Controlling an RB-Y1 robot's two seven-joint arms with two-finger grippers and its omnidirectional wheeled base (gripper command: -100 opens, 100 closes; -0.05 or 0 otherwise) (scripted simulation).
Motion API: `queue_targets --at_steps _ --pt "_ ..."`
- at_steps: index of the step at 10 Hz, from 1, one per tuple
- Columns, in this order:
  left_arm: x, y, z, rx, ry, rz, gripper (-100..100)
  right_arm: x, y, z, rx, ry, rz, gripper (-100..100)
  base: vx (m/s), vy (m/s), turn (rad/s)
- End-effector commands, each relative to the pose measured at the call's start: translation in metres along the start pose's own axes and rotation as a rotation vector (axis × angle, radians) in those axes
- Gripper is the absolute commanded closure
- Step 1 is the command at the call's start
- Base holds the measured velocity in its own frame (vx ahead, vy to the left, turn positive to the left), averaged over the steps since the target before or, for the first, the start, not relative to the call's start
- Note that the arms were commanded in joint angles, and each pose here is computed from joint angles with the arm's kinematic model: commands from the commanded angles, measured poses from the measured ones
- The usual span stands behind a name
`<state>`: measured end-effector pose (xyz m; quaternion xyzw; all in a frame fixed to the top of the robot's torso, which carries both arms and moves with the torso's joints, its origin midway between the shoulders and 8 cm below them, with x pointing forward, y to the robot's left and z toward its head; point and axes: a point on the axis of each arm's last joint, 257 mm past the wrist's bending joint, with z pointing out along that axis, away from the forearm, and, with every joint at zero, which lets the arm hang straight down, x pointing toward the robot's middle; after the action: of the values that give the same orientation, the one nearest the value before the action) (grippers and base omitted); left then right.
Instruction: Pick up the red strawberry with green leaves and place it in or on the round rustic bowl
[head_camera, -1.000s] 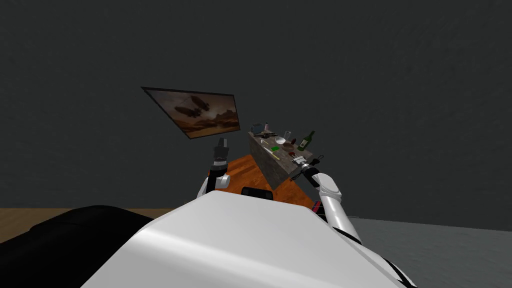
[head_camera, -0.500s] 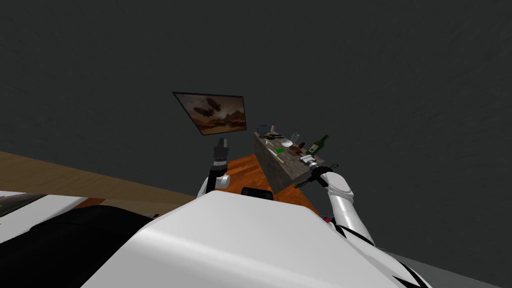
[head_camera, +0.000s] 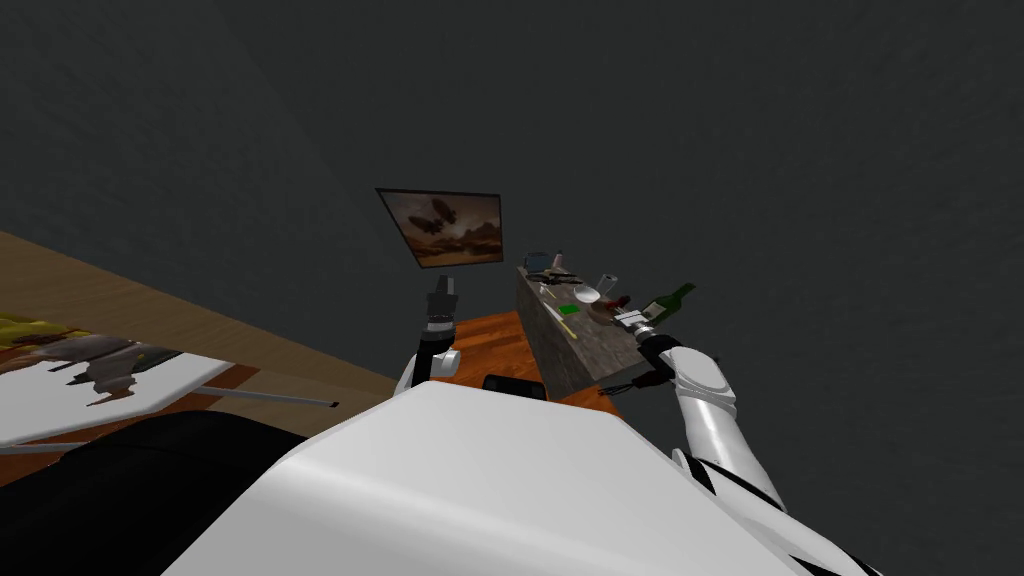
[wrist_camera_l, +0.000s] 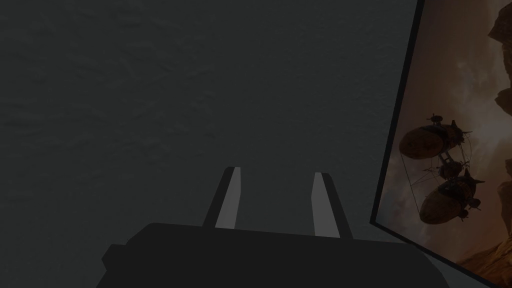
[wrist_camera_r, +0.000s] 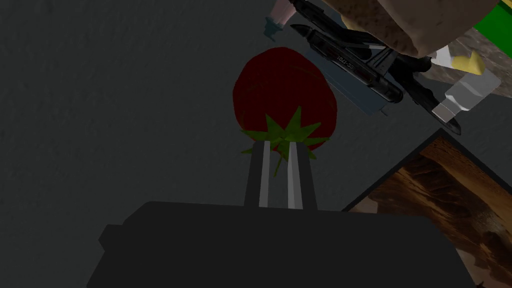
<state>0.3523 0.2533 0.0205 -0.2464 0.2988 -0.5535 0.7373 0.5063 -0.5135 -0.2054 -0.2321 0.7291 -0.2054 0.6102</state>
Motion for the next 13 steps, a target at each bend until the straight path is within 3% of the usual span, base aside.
queue_targets --at_steps 1,2,3,7,8,9,13 --pt "0.0 0.0 0.0 0.0 0.0 0.0 0 0.012 -0.02 -0.008 0.028 0.031 -0.015 100 0.134 -0.048 0.194" --pt "0.0 0.0 0.0 0.0 0.0 0.0 0 0.008 -0.011 -0.005 0.019 0.018 -0.007 100 0.059 -0.02 0.035" --pt "0.0 0.0 0.0 0.0 0.0 0.0 0 0.009 -0.013 -0.005 0.022 0.02 -0.009 -100 0.012 -0.006 -0.002" --pt "0.0 0.0 0.0 0.0 0.0 0.0 0 0.009 -0.013 -0.005 0.022 0.019 -0.009 -100 0.002 -0.001 0.0" --pt "0.0 0.0 0.0 0.0 0.0 0.0 0 0.009 -0.013 -0.005 0.022 0.019 -0.009 0 0.0 0.0 0.0" --pt "0.0 0.0 0.0 0.0 0.0 0.0 0 0.003 -0.025 -0.007 0.02 0.015 -0.009 -100 0.0 0.023 -0.033" --pt "0.0 0.0 0.0 0.0 0.0 0.0 0 -0.01 -0.054 -0.011 0.016 0.005 -0.007 -100 0.004 0.052 -0.03"
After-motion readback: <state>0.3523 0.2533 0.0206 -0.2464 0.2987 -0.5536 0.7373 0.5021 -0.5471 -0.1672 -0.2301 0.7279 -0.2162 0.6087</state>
